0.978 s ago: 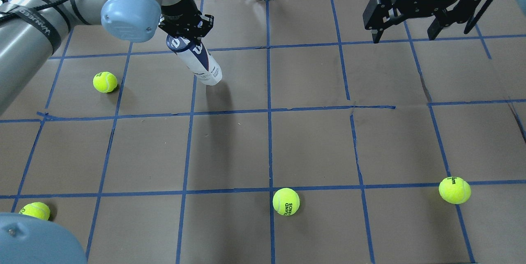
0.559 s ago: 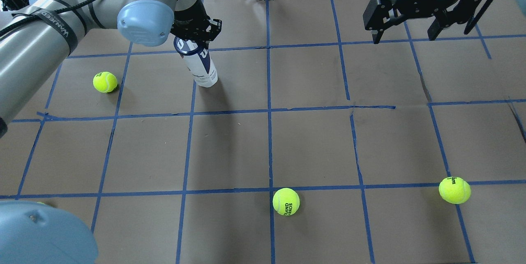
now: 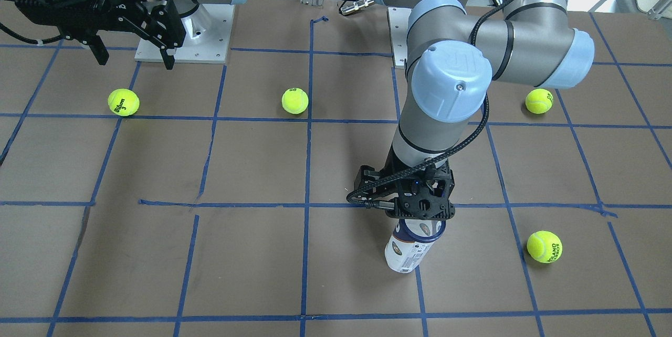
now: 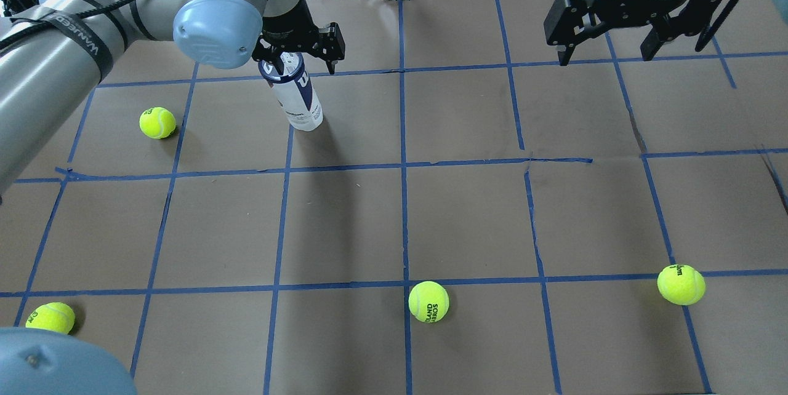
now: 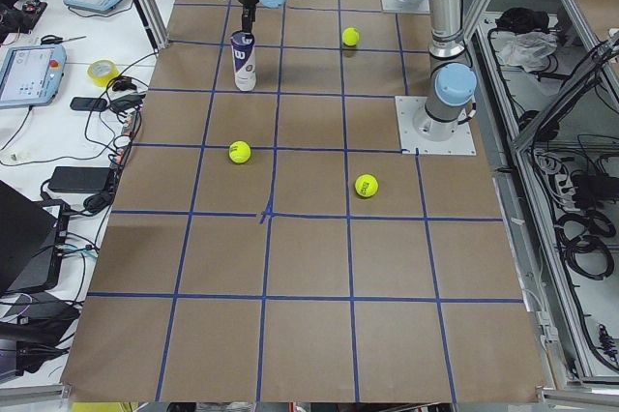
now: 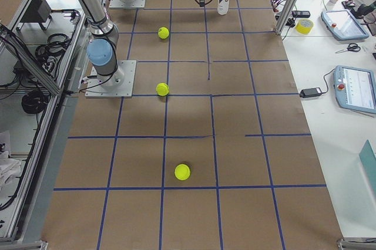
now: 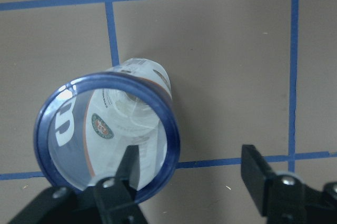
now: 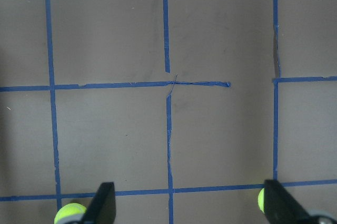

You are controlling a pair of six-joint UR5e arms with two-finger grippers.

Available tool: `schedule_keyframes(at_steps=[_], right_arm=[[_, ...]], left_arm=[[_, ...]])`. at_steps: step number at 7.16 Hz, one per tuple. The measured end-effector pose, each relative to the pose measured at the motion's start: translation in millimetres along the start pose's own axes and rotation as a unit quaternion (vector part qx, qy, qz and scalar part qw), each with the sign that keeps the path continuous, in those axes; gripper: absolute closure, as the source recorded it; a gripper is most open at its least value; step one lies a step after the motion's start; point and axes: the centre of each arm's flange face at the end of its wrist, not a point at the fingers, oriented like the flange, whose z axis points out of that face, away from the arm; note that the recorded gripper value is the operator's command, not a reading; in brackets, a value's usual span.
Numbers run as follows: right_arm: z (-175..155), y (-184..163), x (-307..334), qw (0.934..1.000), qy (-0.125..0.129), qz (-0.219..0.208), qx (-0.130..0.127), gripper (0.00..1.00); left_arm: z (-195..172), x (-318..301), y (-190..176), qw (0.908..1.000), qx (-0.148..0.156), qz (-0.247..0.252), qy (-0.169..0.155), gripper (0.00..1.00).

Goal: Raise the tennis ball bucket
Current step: 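Set the can upright on the table and open the left gripper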

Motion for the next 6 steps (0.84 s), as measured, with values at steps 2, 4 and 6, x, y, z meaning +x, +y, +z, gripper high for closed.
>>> schedule_keyframes(at_steps=[2,4,6], right_arm=[[0.0,0.1,-0.3,1.0,0.0,0.0,0.0,0.0],[0.1,0.2,-0.3,1.0,0.0,0.0,0.0,0.0],[0.2,0.3,-0.4,1.0,0.0,0.0,-0.001,0.0]], left_arm=[[-34.4,1.1,12.1,1.0,-0.007,-0.001,-0.001,0.0],[-73.2,-8.8,20.9,0.9999,-0.016,-0.005,-0.002,0.0],[-102.0,-47.0,26.5,0.9996,-0.015,-0.025,-0.002,0.0]])
